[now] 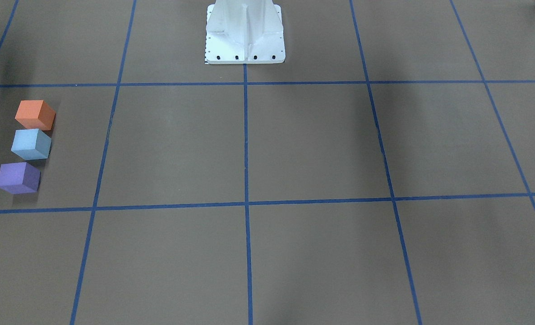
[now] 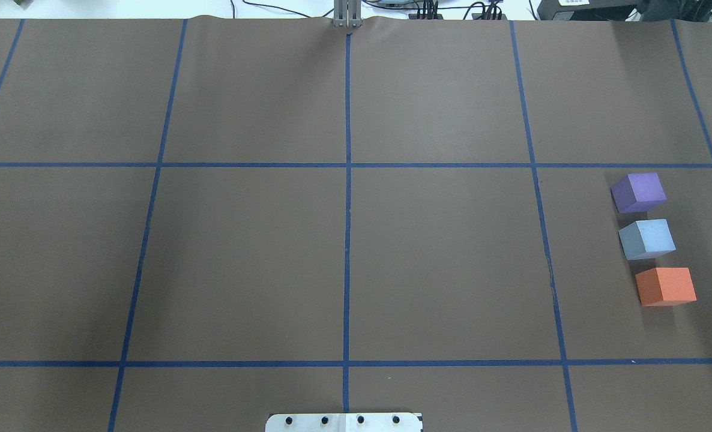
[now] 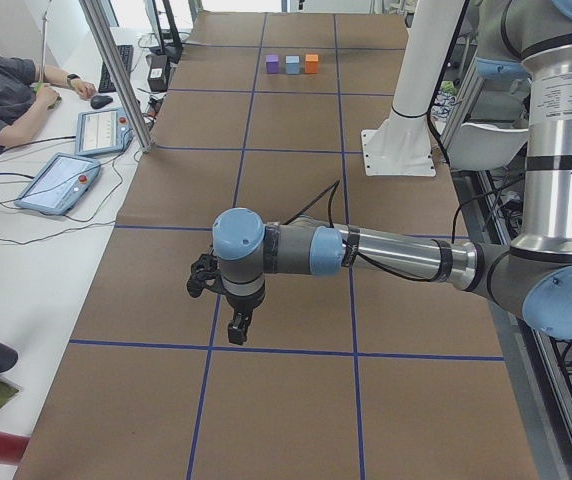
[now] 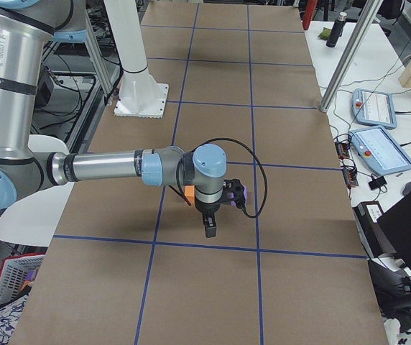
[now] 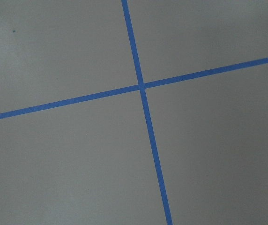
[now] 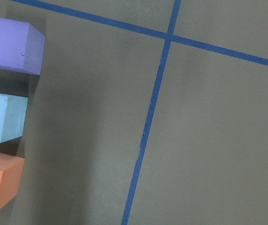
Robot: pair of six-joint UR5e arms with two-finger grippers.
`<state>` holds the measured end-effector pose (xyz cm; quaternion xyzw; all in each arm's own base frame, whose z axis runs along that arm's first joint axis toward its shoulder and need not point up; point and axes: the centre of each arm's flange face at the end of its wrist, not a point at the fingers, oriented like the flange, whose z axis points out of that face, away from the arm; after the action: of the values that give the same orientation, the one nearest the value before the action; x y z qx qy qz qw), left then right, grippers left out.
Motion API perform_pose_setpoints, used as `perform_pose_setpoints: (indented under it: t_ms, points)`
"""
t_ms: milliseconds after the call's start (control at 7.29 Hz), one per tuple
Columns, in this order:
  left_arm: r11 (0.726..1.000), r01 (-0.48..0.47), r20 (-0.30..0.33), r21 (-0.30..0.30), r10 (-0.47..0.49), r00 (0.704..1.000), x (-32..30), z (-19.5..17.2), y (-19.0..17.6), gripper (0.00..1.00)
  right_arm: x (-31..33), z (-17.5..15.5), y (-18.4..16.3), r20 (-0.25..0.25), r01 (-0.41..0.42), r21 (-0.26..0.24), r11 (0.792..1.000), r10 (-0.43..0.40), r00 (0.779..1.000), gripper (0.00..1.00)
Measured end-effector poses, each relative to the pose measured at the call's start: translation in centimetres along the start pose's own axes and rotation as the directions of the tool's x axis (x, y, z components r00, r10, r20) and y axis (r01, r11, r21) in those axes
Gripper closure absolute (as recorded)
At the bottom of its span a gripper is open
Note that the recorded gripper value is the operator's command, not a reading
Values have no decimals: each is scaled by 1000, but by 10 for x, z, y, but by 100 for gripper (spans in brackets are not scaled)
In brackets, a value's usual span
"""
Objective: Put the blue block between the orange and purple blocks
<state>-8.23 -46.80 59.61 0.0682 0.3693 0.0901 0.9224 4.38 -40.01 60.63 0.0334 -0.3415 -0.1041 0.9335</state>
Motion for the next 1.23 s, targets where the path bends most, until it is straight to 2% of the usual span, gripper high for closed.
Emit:
perform_pose_setpoints:
  t_ms: [411, 1234]
  points:
    - [999, -26, 5, 25, 26, 1000, -1, 2, 4, 0, 0, -1, 0, 0, 1, 1, 1000, -1, 1000, 0]
    - [999, -25, 14, 24, 25, 1000, -2, 2, 5, 0, -4, -1, -1, 27, 3, 7, 1000, -3, 1000, 0]
